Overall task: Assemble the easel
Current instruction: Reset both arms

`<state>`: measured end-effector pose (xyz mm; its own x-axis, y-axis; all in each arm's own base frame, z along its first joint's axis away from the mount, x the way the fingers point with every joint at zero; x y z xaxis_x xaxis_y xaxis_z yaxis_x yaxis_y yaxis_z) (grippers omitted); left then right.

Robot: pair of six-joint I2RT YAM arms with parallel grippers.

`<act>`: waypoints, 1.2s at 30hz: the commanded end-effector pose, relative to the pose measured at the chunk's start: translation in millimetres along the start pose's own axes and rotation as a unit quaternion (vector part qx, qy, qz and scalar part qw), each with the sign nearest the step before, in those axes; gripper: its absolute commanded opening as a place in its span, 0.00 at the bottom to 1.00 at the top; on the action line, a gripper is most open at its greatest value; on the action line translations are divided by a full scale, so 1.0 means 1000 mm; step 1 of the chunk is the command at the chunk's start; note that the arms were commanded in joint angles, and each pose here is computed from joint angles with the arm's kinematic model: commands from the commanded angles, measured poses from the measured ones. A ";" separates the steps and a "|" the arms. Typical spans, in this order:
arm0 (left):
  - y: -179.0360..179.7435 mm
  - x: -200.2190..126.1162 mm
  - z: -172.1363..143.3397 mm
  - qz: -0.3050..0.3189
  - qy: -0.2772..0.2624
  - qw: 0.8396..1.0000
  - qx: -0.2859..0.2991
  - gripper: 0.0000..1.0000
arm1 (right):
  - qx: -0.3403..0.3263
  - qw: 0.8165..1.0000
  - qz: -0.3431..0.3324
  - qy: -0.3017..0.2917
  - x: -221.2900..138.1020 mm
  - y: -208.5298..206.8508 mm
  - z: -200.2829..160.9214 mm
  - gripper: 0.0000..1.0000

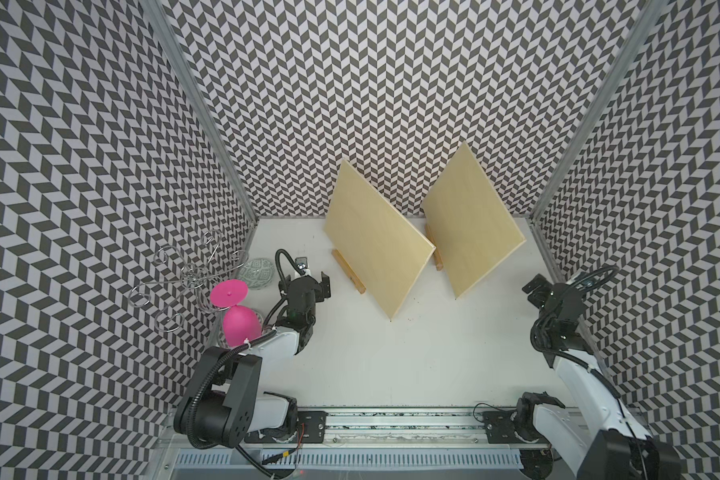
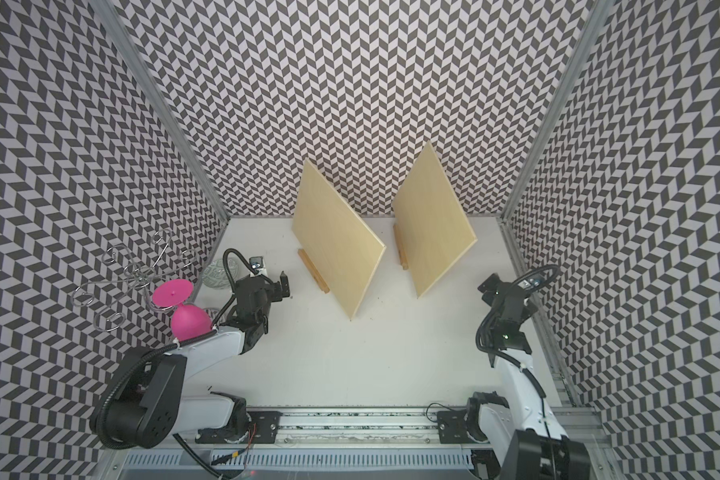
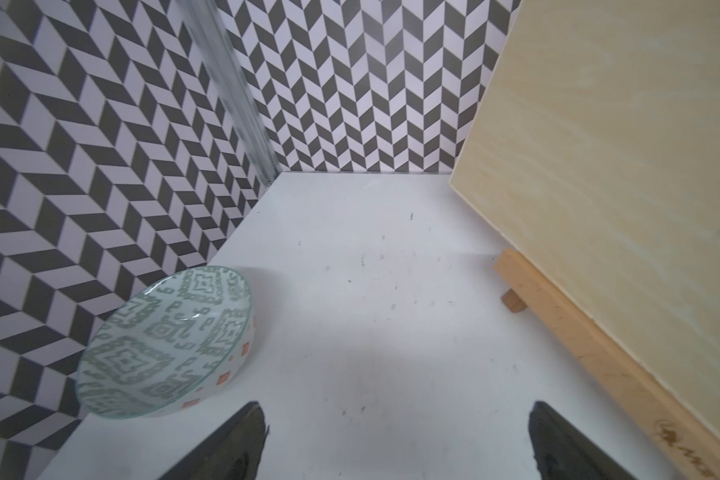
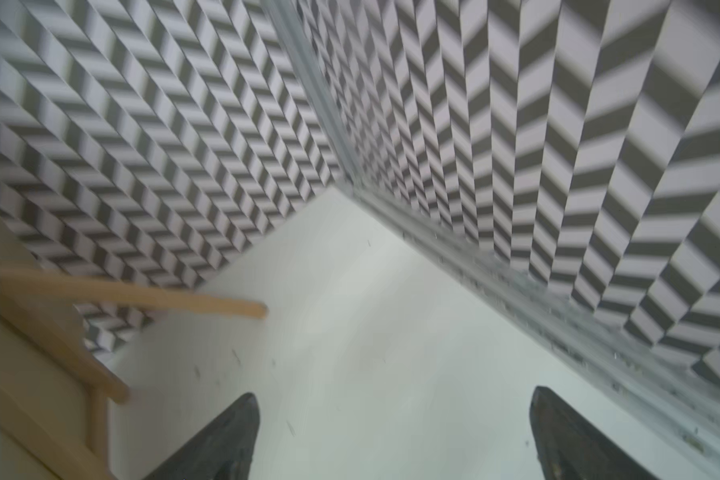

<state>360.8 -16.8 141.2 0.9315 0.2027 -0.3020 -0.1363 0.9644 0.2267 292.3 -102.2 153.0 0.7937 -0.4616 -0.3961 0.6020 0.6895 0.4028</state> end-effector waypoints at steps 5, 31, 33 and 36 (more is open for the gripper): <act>0.012 -0.007 0.017 -0.004 -0.111 0.994 -0.008 0.99 | -0.042 0.991 0.112 -0.059 0.016 0.037 -0.010 0.99; 0.025 0.005 0.002 -0.040 -0.142 0.988 -0.041 1.00 | -0.144 0.956 0.211 -0.144 0.006 0.094 -0.041 0.99; 0.025 0.006 0.003 -0.040 -0.142 0.988 -0.041 1.00 | -0.149 0.959 0.205 -0.128 0.011 0.097 -0.042 0.99; 0.025 0.006 0.002 -0.041 -0.141 0.988 -0.041 1.00 | -0.144 0.959 0.206 -0.134 0.011 0.100 -0.040 0.99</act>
<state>361.9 6.5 140.0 0.9945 0.0755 -0.0723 -0.0641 0.9868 0.1487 356.4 -14.5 142.6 0.9794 -0.1938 -0.0561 0.2014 0.9553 0.2163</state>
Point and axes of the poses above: each gripper's point midway between its finger pads, its own x axis out along the fingers, its own y axis along the line the jaws close on, z = x × y, the point moved 2 cm from there along -x, back along the fingers, and after that the axes turned 8 degrees about x, right-handed, at the moved point
